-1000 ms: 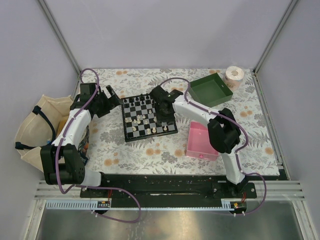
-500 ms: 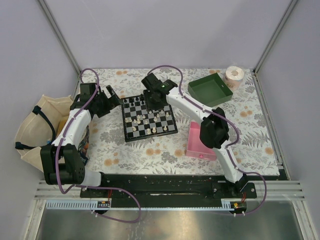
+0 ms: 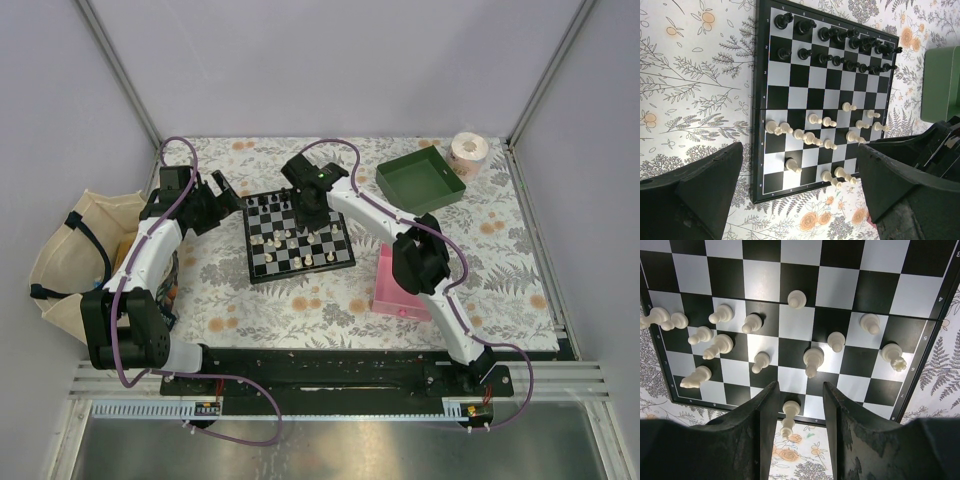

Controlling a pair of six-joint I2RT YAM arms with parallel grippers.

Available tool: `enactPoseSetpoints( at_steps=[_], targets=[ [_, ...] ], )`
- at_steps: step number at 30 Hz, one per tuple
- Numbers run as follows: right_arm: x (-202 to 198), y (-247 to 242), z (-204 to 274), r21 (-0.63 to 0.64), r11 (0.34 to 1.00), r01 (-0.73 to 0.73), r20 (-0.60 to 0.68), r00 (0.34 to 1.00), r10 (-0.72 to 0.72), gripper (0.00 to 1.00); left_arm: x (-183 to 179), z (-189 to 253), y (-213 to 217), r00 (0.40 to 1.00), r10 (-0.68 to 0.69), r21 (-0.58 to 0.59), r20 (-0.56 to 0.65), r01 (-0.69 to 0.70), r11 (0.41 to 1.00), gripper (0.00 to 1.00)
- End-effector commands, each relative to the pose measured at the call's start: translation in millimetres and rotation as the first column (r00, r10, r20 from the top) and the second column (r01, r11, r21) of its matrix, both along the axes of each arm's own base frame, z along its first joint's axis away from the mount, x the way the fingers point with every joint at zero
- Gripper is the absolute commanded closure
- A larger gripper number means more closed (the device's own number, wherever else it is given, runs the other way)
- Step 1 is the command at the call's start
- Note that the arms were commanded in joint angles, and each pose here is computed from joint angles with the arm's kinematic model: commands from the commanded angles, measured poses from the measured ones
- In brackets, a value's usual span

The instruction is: Set up the chess pieces on the board

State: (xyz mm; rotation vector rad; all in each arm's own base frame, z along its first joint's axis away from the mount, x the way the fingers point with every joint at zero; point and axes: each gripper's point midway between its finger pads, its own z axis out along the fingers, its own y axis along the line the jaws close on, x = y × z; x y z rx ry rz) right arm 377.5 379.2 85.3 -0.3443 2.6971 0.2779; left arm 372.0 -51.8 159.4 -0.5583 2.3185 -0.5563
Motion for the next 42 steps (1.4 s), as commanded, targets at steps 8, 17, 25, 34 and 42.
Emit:
enactPoseSetpoints(
  at_steps=[8,17,25,34,42],
  targets=[
    [-1,3,-4,0.013,1.000,-0.002,-0.023,1.000,0.002,0.52,8,10,-1,0.999,-0.007,-0.014,0.052,0.007,1.000,0.01],
    [0,3,-10,0.003,1.000,0.002,-0.028,1.000,-0.002,0.54,8,9,0,0.999,-0.005,-0.010,0.048,0.006,1.000,0.01],
    [4,6,-15,-0.001,1.000,0.002,-0.027,1.000,-0.002,0.56,8,8,-1,0.999,-0.008,-0.014,0.045,0.009,1.000,0.01],
    [11,-2,-21,-0.028,0.999,0.016,-0.021,1.000,-0.017,0.58,8,8,-1,0.999,-0.009,-0.015,0.045,0.010,1.000,0.01],
    [12,-3,-21,-0.028,0.999,0.021,-0.018,1.000,-0.021,0.64,8,8,-1,0.999,-0.009,-0.017,0.045,0.010,1.000,0.01]
  ],
)
